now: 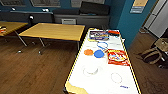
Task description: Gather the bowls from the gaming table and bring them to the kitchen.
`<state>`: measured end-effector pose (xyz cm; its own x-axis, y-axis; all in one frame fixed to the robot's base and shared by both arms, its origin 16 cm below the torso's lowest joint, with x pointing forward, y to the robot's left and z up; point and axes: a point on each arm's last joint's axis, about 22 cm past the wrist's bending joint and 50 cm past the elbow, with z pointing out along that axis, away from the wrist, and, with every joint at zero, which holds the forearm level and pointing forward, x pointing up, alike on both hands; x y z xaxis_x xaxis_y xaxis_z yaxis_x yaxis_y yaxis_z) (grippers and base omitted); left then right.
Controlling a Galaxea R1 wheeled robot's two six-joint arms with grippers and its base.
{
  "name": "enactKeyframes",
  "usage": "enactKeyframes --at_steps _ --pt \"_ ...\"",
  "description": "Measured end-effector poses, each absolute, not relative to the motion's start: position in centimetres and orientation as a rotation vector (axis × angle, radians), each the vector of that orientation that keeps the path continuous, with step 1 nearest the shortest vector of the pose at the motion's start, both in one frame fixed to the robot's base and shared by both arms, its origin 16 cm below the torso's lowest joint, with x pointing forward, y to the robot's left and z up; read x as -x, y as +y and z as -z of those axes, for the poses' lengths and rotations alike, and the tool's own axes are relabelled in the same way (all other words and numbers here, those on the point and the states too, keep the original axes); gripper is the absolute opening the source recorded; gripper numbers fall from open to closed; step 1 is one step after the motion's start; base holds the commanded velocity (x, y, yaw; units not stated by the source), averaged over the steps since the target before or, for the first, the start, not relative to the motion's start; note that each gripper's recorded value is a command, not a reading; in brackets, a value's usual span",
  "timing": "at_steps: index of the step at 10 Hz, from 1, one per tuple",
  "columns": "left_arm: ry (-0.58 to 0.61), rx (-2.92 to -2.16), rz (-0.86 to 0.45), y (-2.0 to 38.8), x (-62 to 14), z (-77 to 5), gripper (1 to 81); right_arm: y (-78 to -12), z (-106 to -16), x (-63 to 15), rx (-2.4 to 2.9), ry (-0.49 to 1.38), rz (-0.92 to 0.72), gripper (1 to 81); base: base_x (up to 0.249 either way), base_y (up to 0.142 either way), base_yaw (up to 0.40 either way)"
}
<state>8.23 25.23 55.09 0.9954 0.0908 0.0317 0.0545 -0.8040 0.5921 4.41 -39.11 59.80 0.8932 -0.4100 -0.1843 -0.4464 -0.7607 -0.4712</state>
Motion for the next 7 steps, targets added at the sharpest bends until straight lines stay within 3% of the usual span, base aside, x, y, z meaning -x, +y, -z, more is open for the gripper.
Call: enactKeyframes --at_steps 3,7 --pt "0.148 -2.487 -0.178 29.0 -15.4 -59.8 81.1 -33.9 -56.5 -1.0 2.485 0.597 -0.096 1.0 0.000 0.000 0.000" --pt "0.228 -2.426 -0.267 29.7 -23.8 -64.3 81.1 -28.3 -51.3 0.8 2.481 0.564 -0.082 1.0 0.000 0.000 0.000"
